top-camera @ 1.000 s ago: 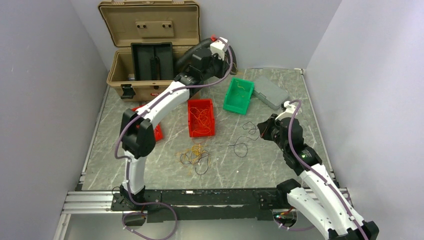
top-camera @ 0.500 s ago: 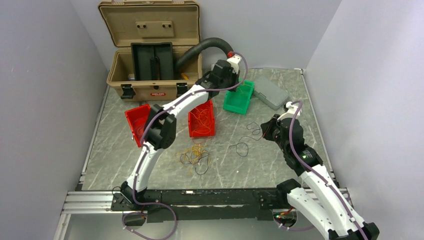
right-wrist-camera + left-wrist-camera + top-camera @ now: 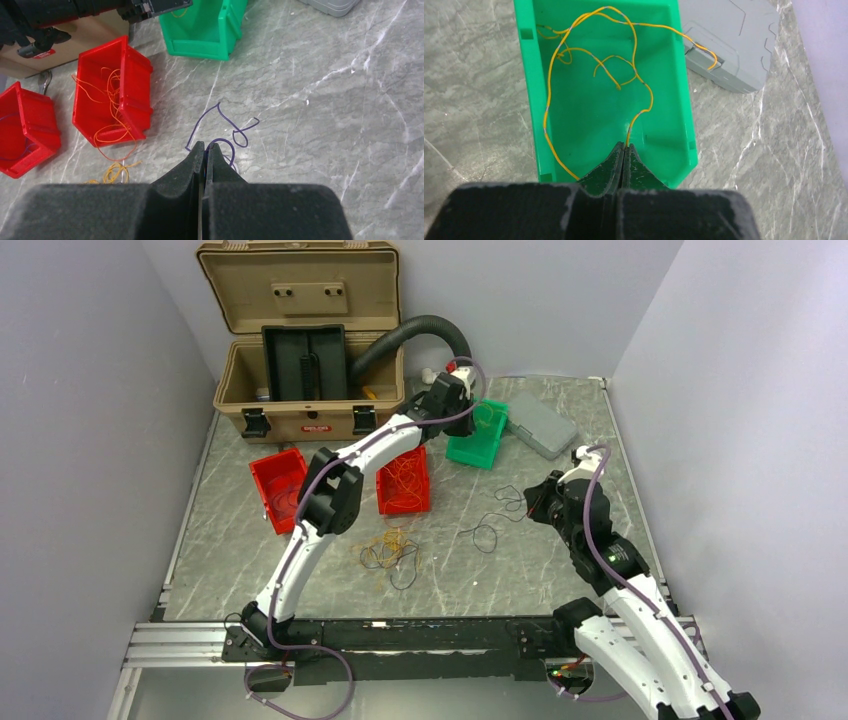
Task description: Untangle the cables
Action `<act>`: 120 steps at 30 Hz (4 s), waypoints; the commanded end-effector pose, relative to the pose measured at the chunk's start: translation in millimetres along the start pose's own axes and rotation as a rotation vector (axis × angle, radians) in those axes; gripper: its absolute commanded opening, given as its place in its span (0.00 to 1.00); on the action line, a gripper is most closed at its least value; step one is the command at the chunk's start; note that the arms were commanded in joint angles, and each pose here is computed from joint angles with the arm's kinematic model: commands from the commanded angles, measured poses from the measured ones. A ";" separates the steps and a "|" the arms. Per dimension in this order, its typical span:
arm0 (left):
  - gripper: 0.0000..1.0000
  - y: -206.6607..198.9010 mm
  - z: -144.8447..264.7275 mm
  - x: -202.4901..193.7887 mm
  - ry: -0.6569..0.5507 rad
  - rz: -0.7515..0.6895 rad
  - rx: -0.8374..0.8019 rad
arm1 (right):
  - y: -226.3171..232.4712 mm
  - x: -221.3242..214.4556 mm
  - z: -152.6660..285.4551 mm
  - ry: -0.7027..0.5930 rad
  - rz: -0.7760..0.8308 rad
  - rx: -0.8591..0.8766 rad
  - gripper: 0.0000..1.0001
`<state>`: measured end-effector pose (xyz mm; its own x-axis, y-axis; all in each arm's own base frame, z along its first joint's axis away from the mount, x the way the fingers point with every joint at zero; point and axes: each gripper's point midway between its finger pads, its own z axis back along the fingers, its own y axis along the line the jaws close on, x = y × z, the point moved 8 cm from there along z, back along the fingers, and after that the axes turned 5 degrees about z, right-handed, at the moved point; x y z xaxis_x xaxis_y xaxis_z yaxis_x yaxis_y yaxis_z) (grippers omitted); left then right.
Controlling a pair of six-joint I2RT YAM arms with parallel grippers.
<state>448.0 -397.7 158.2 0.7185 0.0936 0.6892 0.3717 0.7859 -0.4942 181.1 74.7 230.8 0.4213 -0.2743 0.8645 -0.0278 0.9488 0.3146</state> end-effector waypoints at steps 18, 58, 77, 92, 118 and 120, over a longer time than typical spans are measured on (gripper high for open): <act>0.00 1.4 -8.6 -14.8 0.070 0.048 -0.021 | 1.1 11.9 13.1 -0.054 -0.030 -0.001 0.00; 0.99 -20.1 273.7 -95.6 0.015 -0.169 -0.100 | 17.6 -15.3 9.8 0.230 -0.017 0.143 0.00; 0.99 -12.3 333.7 -115.9 -0.009 -0.187 -0.014 | -12.9 -92.3 -44.6 0.452 -0.104 -0.154 1.00; 1.00 16.5 365.6 -122.8 -0.059 -0.191 0.049 | 6.6 -131.0 -66.0 0.593 0.164 -0.320 0.87; 0.99 71.0 455.0 -100.6 -0.373 -0.032 0.414 | 198.3 -14.7 -34.6 0.263 0.185 0.470 0.00; 0.99 68.9 475.7 -93.3 -0.426 -0.033 0.432 | 232.5 -12.8 -37.0 0.233 0.216 0.548 0.00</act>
<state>137.5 -90.4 273.6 0.5075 0.1540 0.8478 0.1696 0.9468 -0.2735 195.9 249.9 244.0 0.6474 0.0000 0.7622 -0.3973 0.8534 0.3374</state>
